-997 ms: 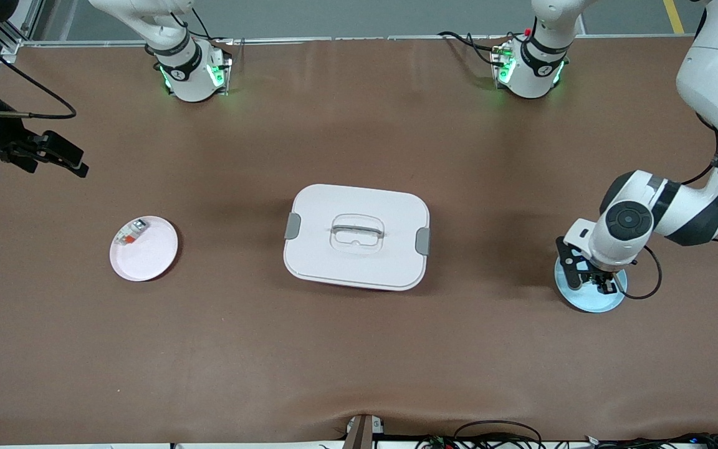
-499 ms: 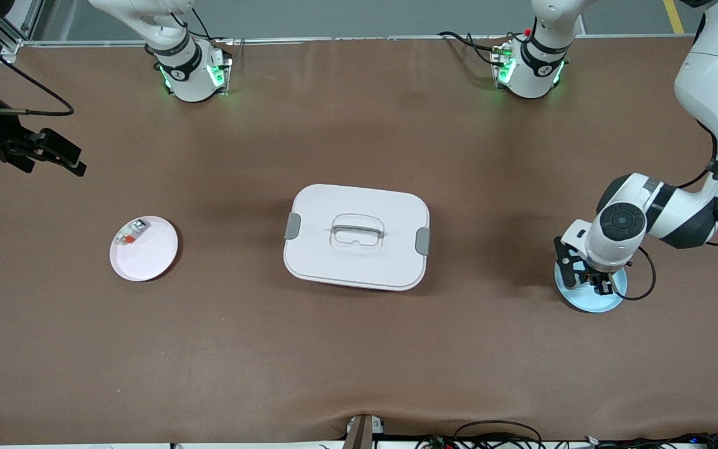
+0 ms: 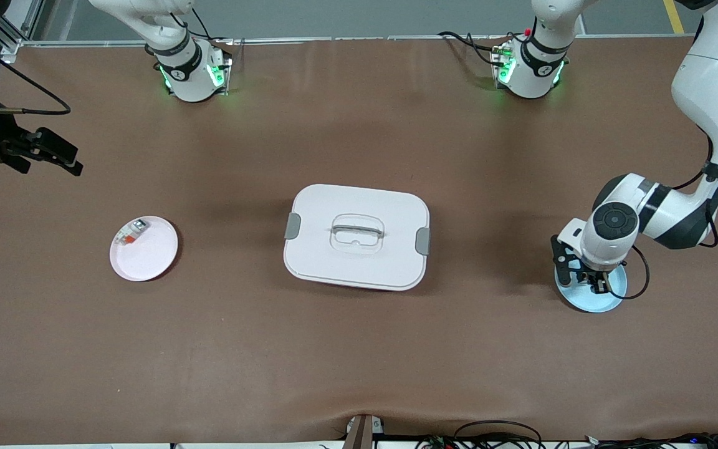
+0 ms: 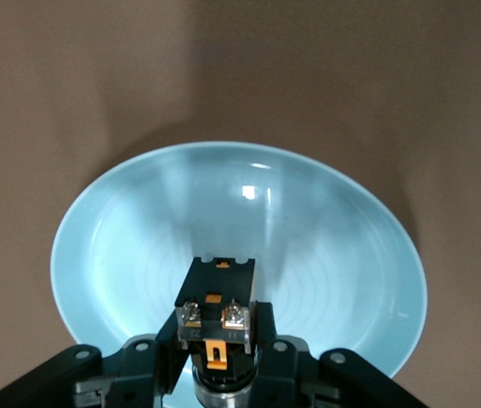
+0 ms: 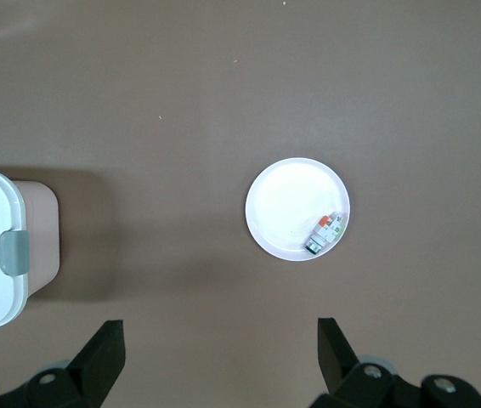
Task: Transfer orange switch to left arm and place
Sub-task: 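Lower the switch onto the light-blue plate and open the left gripper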
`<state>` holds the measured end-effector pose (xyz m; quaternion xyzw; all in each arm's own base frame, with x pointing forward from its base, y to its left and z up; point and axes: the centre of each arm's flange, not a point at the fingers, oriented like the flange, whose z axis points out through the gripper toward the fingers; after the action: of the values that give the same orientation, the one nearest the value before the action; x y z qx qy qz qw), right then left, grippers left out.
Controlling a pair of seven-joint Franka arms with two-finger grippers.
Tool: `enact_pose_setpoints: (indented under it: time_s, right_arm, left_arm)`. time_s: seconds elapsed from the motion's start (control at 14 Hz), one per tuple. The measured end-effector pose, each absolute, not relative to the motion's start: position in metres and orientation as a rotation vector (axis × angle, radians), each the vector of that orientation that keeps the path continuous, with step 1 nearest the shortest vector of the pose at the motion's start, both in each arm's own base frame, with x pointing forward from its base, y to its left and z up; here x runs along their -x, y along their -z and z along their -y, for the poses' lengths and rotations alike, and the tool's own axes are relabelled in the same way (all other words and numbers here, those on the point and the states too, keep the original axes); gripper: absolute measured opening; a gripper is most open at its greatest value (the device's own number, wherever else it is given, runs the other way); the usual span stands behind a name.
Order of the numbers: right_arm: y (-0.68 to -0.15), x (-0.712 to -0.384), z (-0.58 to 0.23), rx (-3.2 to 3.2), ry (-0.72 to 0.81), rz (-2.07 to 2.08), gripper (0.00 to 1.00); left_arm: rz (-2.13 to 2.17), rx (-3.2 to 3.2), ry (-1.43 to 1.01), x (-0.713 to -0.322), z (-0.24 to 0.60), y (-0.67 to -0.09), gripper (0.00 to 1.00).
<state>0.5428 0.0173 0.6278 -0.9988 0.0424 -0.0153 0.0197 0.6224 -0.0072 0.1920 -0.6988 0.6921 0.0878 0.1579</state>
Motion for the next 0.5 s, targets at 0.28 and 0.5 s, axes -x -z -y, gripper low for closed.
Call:
enact_pose_setpoints:
  time_s: [0.28, 0.5]
  right_arm:
    - [-0.628, -0.543, -0.019, 3.100, 0.047, -0.125, 1.00]
    - [-0.628, -0.543, -0.023, 3.100, 0.047, -0.115, 1.00]
  left_arm:
    - [-1.975, 1.990, -0.234, -0.627, 0.007, -0.195, 0.54]
    - [-1.916, 2.057, -0.174, -0.643, 0.002, -0.216, 0.82]
